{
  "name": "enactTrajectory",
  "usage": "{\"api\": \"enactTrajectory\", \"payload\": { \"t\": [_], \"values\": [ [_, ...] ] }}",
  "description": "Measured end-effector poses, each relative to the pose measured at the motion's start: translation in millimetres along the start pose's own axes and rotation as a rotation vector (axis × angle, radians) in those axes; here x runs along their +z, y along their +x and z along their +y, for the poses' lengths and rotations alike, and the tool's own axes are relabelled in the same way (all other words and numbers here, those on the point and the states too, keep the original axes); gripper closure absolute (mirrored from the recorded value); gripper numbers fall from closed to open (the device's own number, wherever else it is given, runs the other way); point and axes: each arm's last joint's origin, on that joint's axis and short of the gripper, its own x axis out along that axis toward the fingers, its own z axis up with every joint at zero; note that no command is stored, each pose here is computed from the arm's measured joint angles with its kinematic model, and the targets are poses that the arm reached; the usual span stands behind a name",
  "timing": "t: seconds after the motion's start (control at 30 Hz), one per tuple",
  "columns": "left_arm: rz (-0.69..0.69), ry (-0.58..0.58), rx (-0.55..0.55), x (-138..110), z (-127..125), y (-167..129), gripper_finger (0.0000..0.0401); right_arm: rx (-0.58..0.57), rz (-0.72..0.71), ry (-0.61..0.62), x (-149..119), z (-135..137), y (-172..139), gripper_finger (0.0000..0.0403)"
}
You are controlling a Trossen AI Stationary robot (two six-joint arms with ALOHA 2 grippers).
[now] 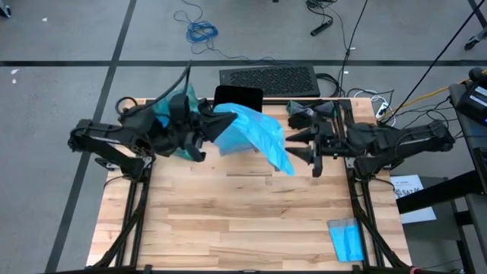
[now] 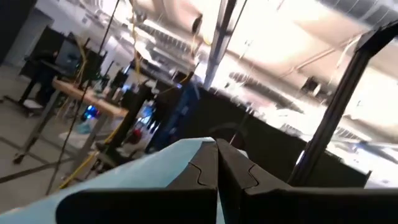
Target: Place trash/remove bag and relplace
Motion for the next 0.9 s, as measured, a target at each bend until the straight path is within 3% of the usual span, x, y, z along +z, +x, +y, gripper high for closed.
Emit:
{"api": "enactTrajectory", "payload": {
  "t": [0.27, 0.5, 0.9],
  "values": [
    [0.049, 0.031, 0.054, 0.9, 10.2, 2.9, 0.0401, 0.073, -0.025, -0.109, 37.0, 11.9, 5.5, 0.0248],
    [0.048, 0.061, 0.104, 3.2, 22.2, 5.8, 0.0401, 0.152, -0.006, -0.288, 47.9, 27.4, 12.8, 0.0241],
    [0.081, 0.111, 0.152, 3.3, 35.3, 7.8, 0.0401, 0.198, -0.031, -0.231, 57.7, 30.2, 7.3, 0.0136]
  ]
}}
